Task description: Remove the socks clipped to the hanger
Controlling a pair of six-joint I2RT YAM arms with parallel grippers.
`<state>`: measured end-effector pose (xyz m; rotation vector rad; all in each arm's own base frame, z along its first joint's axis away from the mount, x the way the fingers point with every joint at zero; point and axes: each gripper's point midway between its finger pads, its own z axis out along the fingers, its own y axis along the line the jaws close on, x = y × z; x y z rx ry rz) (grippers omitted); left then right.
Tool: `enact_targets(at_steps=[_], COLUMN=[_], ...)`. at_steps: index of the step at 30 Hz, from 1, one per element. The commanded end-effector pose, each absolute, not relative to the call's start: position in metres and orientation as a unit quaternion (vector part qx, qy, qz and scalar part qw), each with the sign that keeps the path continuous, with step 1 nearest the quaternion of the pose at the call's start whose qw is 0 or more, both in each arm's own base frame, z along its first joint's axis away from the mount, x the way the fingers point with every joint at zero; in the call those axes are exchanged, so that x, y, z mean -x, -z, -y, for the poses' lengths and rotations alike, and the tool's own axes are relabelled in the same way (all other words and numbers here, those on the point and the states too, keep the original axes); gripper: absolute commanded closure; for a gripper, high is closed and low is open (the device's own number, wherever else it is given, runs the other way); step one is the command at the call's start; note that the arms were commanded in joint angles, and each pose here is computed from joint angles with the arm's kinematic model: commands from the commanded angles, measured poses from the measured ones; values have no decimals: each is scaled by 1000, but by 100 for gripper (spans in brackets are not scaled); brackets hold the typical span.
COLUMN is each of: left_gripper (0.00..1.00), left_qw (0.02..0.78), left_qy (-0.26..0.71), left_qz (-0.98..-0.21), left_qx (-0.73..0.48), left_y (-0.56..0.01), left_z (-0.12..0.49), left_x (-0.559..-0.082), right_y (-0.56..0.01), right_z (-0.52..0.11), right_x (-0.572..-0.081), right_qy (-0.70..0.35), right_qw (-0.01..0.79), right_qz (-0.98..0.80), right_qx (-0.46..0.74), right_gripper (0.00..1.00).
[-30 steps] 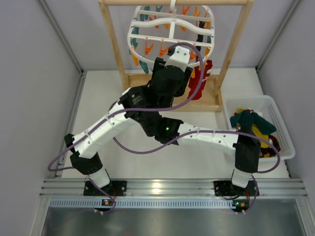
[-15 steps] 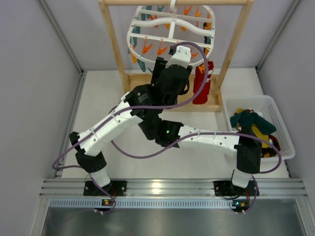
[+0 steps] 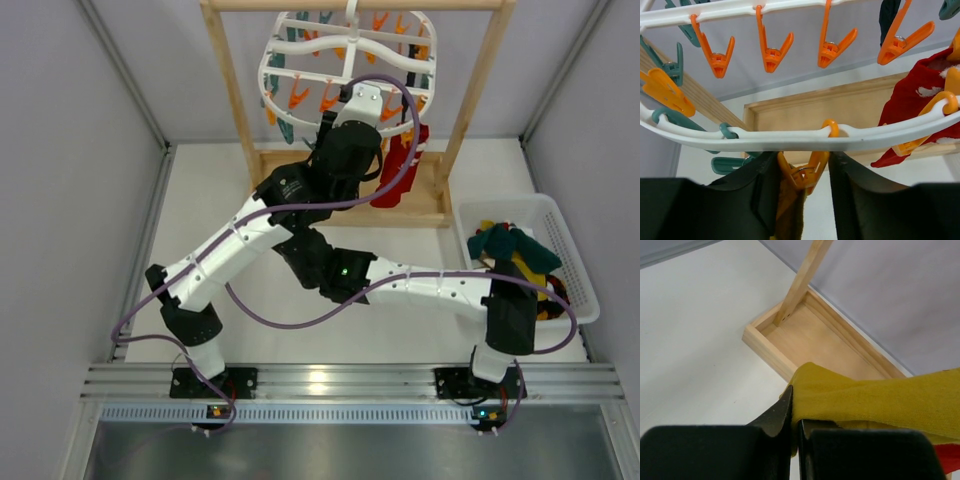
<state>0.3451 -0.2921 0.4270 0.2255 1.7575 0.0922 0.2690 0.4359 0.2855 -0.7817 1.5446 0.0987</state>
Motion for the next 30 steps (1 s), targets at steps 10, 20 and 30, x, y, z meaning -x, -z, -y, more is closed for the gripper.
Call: enact_targets(at_steps=[10, 20, 30], left_gripper=[88, 82, 82], left_qw=[645, 637, 632], left_qy=[-20, 5, 21], left_qz=[-759, -766, -773], left_qx=[-85, -80, -45], left_y=[-442, -438, -437], left_z=[297, 286, 252], left_x=[-351, -347, -347], right_y=[-313, -269, -279], right_z=[-430, -320, -130], right_x=[-246, -231, -240], right_qy=[-101, -87, -63], right_qw=[670, 618, 607], right_qz=[-665, -736, -789], right_qx=[314, 263, 68], right_gripper=[100, 100, 100])
